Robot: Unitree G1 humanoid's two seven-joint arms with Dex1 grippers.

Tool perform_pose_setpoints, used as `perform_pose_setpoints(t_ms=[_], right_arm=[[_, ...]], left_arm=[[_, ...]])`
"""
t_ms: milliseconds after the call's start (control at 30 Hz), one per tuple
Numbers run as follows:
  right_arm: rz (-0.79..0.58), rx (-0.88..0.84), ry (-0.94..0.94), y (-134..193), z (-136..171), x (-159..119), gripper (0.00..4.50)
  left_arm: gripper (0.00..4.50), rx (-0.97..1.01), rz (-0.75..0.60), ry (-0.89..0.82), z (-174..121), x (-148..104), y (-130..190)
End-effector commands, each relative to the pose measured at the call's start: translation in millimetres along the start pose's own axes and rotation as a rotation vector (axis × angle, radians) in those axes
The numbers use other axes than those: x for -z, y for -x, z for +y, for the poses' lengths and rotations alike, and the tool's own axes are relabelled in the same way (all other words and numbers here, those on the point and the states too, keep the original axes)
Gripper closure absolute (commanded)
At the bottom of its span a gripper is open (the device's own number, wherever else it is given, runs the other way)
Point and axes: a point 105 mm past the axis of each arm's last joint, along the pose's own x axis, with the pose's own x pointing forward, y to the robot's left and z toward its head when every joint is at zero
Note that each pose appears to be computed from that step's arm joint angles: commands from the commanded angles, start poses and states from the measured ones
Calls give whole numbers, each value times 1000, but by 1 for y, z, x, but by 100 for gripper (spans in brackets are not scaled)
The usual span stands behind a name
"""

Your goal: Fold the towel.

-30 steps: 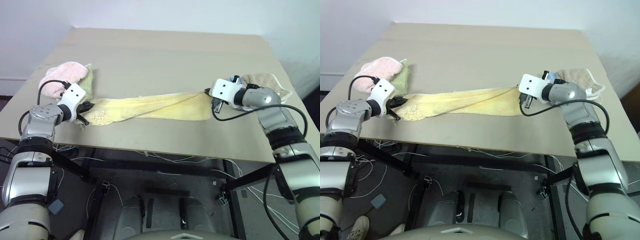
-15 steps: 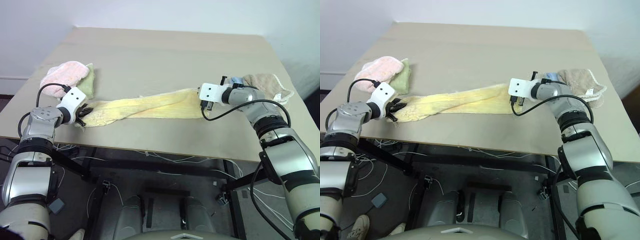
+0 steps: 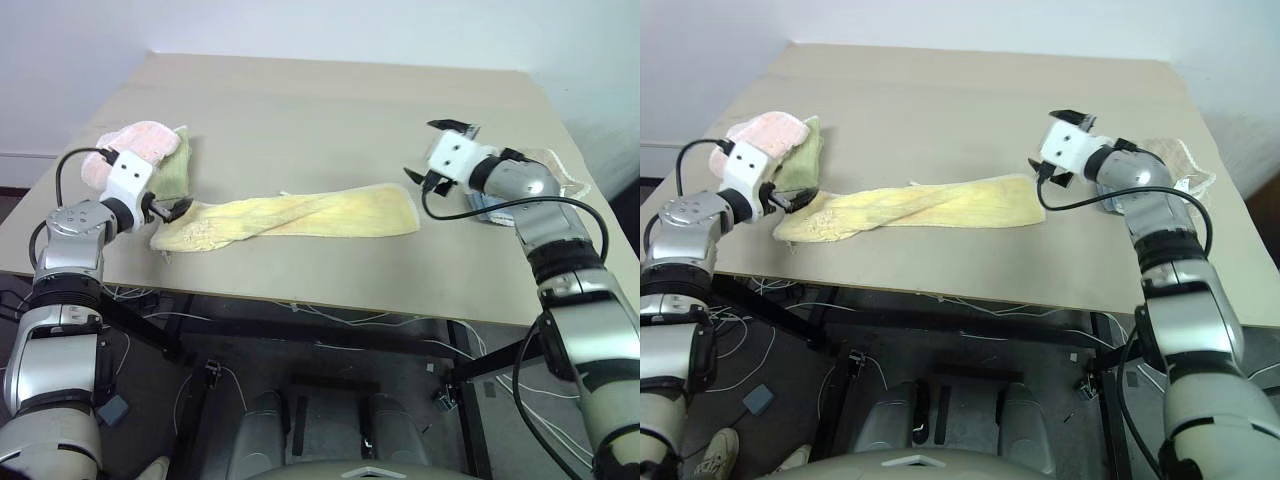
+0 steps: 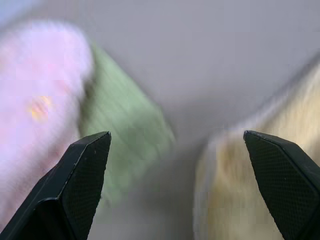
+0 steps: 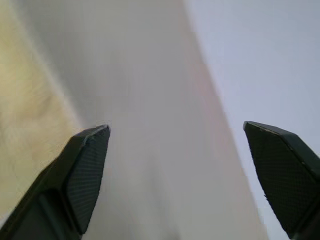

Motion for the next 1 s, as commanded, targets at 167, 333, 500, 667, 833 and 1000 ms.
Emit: perform_pose_setpoints(t_ms=[167, 333, 500, 667, 833, 1000], right_arm=[[33, -84, -695, 54, 45, -8, 2], [135, -122, -1216, 70, 86, -8, 2], [247, -147, -1492, 73, 115, -8, 2], [275, -94, -1680, 58, 120, -6, 2], [293, -33, -1802, 40, 120, 1, 2], [303, 10, -1884, 19, 120, 8, 2]], left_arm=[[0, 109, -229, 50, -21, -47, 16], [0, 254, -280, 38, -54, -61, 18], [0, 324, -298, 54, -74, -66, 16], [0, 376, -321, 81, -86, -72, 15], [0, 453, -332, 103, -99, -75, 21], [0, 523, -316, 121, -110, -73, 28]])
